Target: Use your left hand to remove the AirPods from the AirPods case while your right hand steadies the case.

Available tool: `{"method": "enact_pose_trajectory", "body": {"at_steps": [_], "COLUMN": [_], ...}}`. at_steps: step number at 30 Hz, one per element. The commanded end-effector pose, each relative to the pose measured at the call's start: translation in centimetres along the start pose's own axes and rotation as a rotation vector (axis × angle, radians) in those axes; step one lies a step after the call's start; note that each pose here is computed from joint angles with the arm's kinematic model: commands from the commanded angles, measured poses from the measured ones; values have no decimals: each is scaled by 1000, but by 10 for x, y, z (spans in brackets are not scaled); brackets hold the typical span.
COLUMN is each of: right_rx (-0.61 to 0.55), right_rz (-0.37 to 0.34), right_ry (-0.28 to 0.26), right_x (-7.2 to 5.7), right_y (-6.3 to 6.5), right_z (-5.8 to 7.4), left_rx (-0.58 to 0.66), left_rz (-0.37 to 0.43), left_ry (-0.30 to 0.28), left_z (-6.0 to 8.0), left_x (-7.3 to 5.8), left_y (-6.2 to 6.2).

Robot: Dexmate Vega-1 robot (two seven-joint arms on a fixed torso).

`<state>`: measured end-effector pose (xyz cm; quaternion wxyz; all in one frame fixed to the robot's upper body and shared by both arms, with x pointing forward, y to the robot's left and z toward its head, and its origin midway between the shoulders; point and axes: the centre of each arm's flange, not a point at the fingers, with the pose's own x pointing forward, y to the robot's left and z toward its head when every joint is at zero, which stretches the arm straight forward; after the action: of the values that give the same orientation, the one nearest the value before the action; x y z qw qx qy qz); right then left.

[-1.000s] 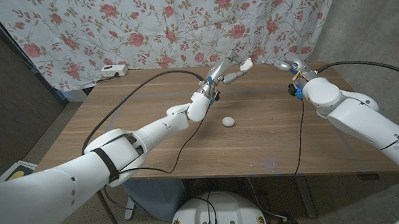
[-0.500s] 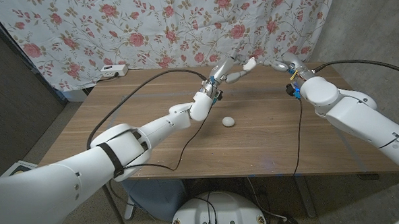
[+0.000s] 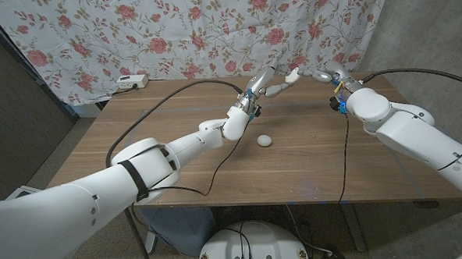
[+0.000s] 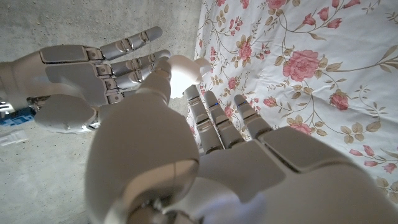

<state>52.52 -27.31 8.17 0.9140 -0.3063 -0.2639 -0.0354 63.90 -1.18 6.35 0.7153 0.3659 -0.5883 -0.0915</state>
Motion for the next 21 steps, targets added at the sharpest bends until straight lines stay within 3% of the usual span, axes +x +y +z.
{"method": "enact_pose_trajectory", "body": {"at_steps": [1,21], "right_rx": [6,3], "right_rz": [23,39], "right_ry": [6,1], "right_x": [-1,-1], "right_y": [5,9], "right_z": [2,5], "left_rx": [2,17], "left_rz": [-15,-40], "left_ry": [-5,-15], "left_z": [2,7], "left_x": [1,4], "left_y": [-7,-13]}}
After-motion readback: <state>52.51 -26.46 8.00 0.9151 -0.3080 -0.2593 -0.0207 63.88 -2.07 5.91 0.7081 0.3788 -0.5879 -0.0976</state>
